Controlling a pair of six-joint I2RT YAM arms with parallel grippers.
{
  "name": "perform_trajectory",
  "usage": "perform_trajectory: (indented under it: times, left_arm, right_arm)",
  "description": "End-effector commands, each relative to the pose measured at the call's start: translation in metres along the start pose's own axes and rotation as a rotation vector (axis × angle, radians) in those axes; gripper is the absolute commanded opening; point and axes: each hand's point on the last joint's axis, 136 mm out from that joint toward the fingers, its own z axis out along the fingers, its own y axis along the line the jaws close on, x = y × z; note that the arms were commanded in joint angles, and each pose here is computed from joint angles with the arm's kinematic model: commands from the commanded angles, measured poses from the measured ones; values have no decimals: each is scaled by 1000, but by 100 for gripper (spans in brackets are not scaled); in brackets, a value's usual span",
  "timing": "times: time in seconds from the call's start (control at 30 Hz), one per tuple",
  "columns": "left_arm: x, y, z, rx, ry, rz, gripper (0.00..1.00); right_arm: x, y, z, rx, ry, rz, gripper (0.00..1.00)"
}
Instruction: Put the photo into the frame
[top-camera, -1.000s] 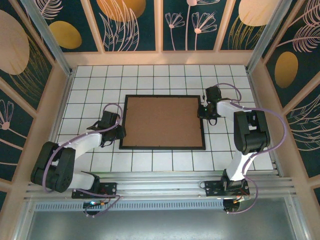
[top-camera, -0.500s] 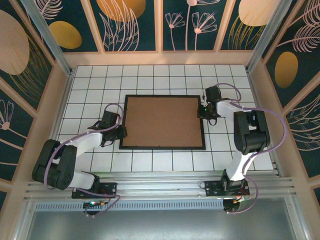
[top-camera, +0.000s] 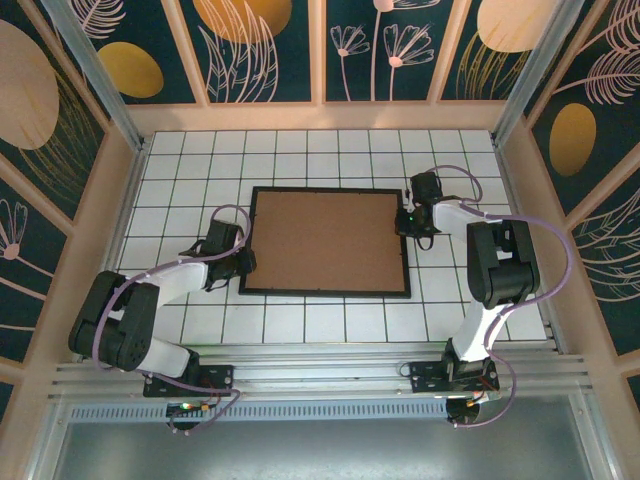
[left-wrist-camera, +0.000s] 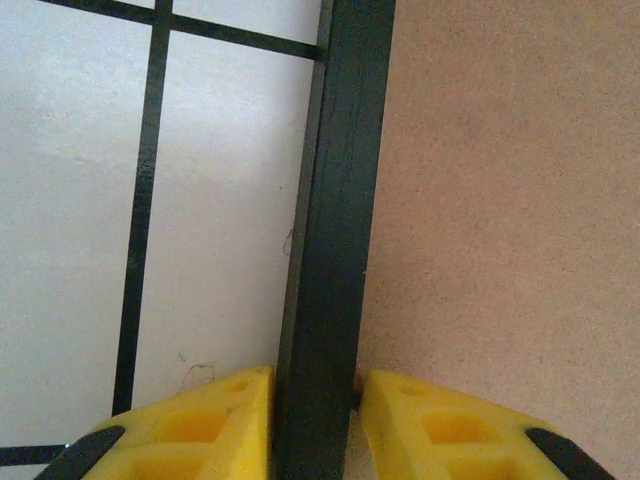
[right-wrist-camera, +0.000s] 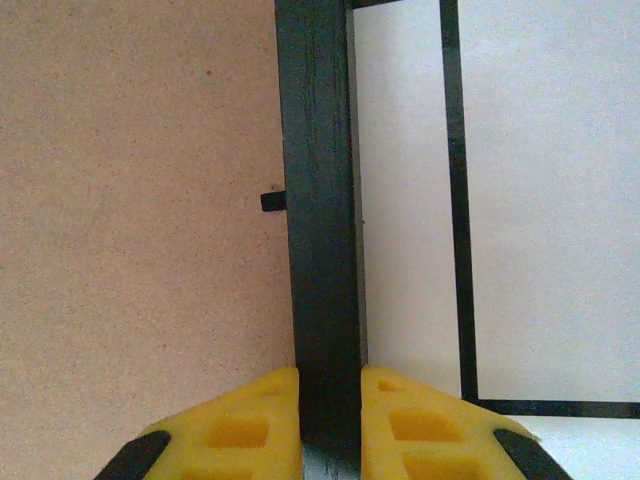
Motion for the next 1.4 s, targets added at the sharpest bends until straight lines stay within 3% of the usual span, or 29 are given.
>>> perform_trajectory:
  times: [0.0,0.33,0.53,0.77,1.03,1.17,1.37]
  left_arm:
    - [32,10,8,-41,102,13,33]
    - [-4,23,-17,-147,-67,-2,42]
    - [-32,16,-42,-129,-202,-40,54]
    - [-50,-6,-60,-25,-272,-37,62]
    - [-55,-45,-66,196,-288,-44,63]
    - [-55,-64,-74,305,-306,-28,64]
    - [-49,-95,-87,426,-338,41,66]
  right_arm:
    - [26,11,15,-23,97,-43,17]
    - [21,12,11,-21,78,-41,18]
    - [8,28,12,-75,42,-22,18]
    - [-12,75,16,-196,-6,-22,19]
    - [-36,137,25,-332,-35,-40,23]
    - [-47,137,16,-317,-71,-54,29]
    - [-60,108,-29,-235,-238,-51,46]
